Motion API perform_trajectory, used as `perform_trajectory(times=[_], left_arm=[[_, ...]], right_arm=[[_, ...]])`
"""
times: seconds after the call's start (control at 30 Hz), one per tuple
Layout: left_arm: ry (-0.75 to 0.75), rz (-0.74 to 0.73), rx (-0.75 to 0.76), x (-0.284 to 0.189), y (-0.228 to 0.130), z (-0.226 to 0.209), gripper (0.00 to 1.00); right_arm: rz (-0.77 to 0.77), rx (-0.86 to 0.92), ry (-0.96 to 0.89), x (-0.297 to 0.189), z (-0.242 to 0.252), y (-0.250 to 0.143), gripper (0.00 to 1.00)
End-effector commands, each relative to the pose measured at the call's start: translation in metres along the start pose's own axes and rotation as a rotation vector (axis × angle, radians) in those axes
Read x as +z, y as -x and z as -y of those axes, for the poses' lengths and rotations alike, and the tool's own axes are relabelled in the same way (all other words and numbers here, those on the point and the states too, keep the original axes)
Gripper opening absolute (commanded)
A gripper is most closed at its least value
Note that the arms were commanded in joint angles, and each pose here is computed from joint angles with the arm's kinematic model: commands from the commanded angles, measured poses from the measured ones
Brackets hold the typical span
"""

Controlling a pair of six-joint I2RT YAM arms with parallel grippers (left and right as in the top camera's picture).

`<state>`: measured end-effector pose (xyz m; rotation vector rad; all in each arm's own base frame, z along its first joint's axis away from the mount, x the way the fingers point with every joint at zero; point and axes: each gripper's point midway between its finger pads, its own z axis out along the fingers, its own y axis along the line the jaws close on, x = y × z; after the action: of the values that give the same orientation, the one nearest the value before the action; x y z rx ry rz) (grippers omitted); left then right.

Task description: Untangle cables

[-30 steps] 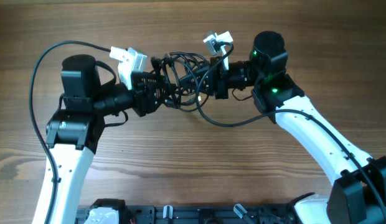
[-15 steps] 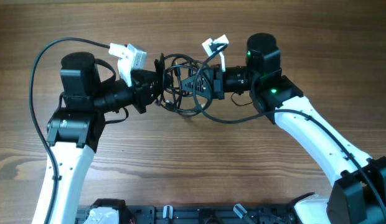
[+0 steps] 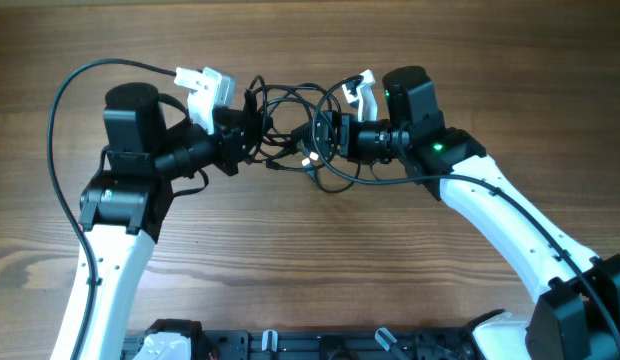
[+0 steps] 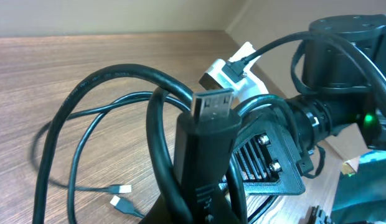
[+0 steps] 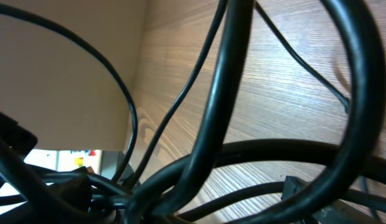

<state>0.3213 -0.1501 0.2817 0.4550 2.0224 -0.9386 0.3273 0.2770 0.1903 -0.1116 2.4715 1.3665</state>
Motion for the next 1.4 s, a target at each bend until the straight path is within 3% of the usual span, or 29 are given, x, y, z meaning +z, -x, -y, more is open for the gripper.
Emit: perform_trajectory(times=[0.0,0.23,0.57,0.67,0.9,0.97,1.03,1.17,1.23,1.37], left_arm=[[0.164,0.071,-0.082,-0.009,0.018,-0.023,0.04],[0.378,0.103,-0.196,-0.020,0.015,-0.060,0.04],[0.681,0.173,-0.416,-0.047,0.003,-0.106,0.04],[0.729,0.170,-0.431,-0.052,-0.002,-0.112,0.10],[0.850,0.163,-0.437,-0.066,-0.011,-0.126,0.44],[0.850,0.161,-0.438,-0.066,-0.012,-0.126,0.40],[0.848,0.161,-0.438,-0.066,-0.012,-0.126,0.43],[0.805,0.135,-0.448,-0.060,-0.016,-0.120,0.81],[0.805,0.110,-0.458,-0.060,-0.022,-0.119,0.94],[0.817,0.072,-0.470,-0.061,-0.032,-0.119,1.00]], right_arm=[[0.084,0.083,-0.218,-0.007,0.048,0.009,0.99],[0.096,0.188,-0.392,-0.017,0.082,-0.002,1.00],[0.090,0.190,-0.395,-0.017,0.082,-0.003,1.00],[0.090,0.190,-0.396,-0.017,0.083,-0.003,1.00],[0.090,0.190,-0.396,-0.017,0.083,-0.003,1.00],[0.090,0.190,-0.395,-0.017,0.082,-0.003,1.00],[0.089,0.190,-0.395,-0.017,0.082,-0.004,1.00],[0.076,0.176,-0.364,-0.015,0.077,-0.004,1.00],[0.048,0.101,-0.285,-0.010,0.062,-0.003,1.00],[-0.052,-0.137,0.039,-0.002,0.002,-0.010,1.00]])
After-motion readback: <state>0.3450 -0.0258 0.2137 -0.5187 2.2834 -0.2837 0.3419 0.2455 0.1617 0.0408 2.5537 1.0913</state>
